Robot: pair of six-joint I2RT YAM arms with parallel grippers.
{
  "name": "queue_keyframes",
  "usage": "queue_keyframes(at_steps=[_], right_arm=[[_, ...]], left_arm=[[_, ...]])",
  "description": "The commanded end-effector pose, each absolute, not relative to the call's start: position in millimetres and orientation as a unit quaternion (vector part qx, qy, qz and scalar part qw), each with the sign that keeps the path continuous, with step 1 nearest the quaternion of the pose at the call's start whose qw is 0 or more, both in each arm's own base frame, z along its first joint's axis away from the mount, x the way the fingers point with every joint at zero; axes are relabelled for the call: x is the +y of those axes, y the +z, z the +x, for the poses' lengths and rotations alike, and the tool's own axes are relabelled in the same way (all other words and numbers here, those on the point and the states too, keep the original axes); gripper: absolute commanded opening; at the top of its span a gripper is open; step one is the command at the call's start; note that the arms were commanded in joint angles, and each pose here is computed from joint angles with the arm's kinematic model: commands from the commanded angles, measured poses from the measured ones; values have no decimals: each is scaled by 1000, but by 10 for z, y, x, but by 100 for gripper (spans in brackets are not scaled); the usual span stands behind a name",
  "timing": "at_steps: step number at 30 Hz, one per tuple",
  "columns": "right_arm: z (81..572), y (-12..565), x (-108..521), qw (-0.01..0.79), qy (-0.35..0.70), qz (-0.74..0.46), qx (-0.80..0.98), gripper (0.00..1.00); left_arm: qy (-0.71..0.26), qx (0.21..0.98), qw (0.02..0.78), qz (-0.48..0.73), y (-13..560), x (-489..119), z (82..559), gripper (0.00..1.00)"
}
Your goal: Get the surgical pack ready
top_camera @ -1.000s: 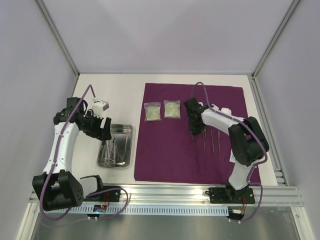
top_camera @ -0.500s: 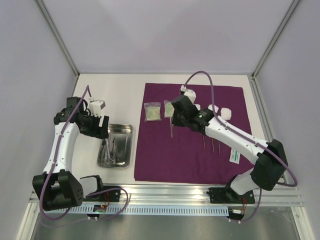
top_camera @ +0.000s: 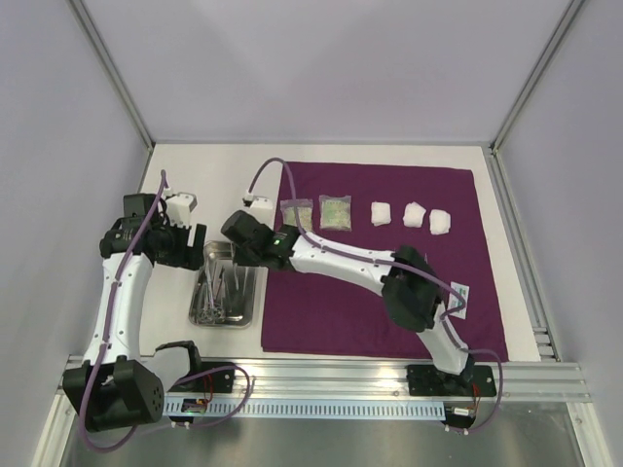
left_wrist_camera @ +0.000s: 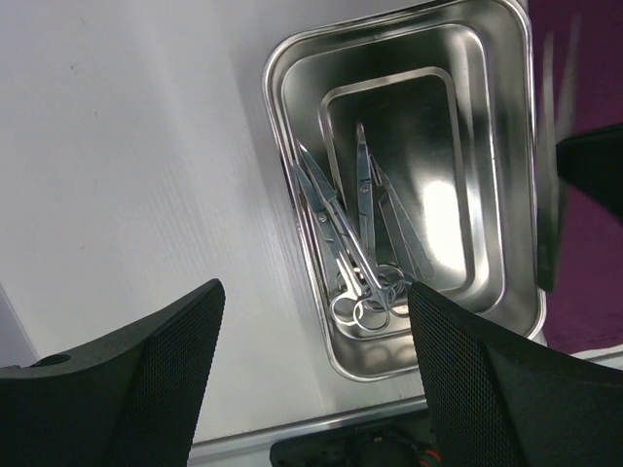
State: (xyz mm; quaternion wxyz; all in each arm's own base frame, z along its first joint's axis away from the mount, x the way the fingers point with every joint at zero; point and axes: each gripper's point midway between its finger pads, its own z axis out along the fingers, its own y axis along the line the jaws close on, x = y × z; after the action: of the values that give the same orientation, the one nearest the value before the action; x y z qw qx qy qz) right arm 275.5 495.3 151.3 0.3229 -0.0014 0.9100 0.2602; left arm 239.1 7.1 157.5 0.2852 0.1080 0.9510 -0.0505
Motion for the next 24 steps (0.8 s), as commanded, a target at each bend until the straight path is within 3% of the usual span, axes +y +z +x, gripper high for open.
queue_keyframes(at_steps=[1, 6, 13, 24], right_arm=[[2731, 1271, 5132, 298, 246, 29, 922, 0], [2668, 1037, 5215, 307, 207, 19, 929, 1], [2439, 571, 5213, 246, 194, 61, 948, 1], [2266, 344, 5279, 216, 178, 63, 958, 0]], left_arm=[[-34, 947, 308, 90, 1645, 126, 2438, 85], [-38, 947, 309, 85, 1612, 111, 2437, 85], [-42, 948, 304, 86, 1575, 106, 2448, 85], [-43, 949, 299, 88, 1540, 105, 2455, 85]])
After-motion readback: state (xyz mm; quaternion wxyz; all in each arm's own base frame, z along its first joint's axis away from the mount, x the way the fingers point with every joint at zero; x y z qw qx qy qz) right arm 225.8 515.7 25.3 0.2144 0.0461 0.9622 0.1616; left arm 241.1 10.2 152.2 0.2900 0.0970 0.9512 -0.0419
